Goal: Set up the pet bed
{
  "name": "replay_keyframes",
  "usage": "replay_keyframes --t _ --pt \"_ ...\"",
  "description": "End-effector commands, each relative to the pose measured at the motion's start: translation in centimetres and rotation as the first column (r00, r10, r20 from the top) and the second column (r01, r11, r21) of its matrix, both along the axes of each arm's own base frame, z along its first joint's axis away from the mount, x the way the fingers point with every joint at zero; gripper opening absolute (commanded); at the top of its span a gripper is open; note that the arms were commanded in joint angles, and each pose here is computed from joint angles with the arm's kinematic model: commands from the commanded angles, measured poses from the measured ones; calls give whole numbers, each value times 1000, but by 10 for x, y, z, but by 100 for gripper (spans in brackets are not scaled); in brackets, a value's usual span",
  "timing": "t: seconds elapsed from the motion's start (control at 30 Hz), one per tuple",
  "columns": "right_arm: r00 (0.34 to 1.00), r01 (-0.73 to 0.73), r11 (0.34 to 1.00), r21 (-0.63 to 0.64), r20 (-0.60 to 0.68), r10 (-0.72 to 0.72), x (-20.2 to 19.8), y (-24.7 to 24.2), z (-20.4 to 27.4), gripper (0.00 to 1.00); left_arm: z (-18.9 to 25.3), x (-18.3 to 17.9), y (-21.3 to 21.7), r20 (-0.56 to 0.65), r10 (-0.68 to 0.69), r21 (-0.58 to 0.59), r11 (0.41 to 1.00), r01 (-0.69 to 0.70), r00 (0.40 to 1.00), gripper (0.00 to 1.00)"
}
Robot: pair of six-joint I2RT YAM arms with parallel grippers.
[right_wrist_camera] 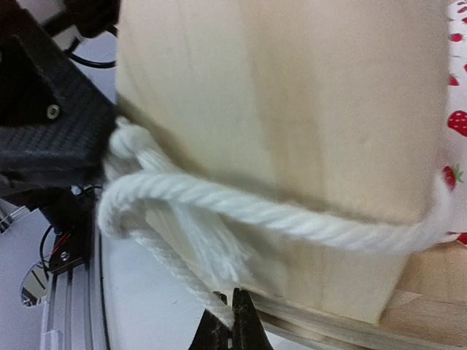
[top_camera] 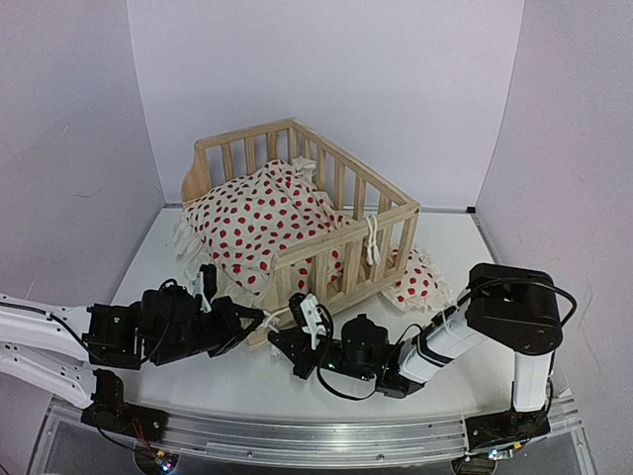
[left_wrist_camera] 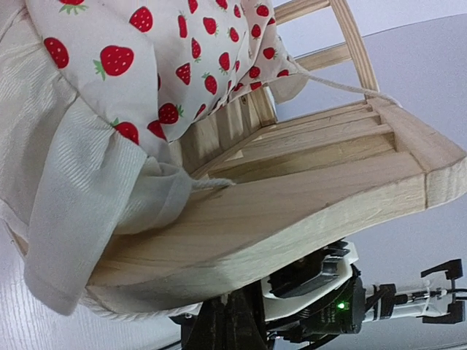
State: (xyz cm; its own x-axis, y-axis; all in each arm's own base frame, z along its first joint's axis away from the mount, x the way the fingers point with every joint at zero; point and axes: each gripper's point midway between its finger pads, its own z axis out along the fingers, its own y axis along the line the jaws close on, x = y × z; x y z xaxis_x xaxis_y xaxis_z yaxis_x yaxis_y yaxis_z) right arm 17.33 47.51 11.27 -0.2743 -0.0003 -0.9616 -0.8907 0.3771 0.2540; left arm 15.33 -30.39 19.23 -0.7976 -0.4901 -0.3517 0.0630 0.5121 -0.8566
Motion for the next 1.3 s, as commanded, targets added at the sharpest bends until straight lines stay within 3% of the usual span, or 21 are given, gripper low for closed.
replay_keyframes --t 0.0,0.2,0.33,0.47,0.7,0.93,1.27 --pt "993 116 992 50 -10 -116 17 -8 11 0 53 3 -13 205 -79 -46 995 90 976 0" --pt "993 114 989 95 -29 -112 6 -13 12 0 72 -9 -52 381 -299 136 954 267 875 0" --pt "988 128 985 115 66 -136 -10 -4 16 0 79 3 -69 456 -328 244 940 238 827 0" --pt "982 159 981 115 81 -168 -11 11 7 0 78 24 -78 496 -309 359 924 133 811 0" --pt "976 198 976 88 72 -204 -5 30 -23 0 74 46 -80 511 -265 448 894 9 818 0" --pt "983 153 988 12 99 -153 -17 55 -52 0 77 54 -90 527 -266 477 878 -22 807 0" --pt "976 205 972 -110 100 -195 -17 39 -75 0 59 61 -96 497 -236 500 864 -54 835 0"
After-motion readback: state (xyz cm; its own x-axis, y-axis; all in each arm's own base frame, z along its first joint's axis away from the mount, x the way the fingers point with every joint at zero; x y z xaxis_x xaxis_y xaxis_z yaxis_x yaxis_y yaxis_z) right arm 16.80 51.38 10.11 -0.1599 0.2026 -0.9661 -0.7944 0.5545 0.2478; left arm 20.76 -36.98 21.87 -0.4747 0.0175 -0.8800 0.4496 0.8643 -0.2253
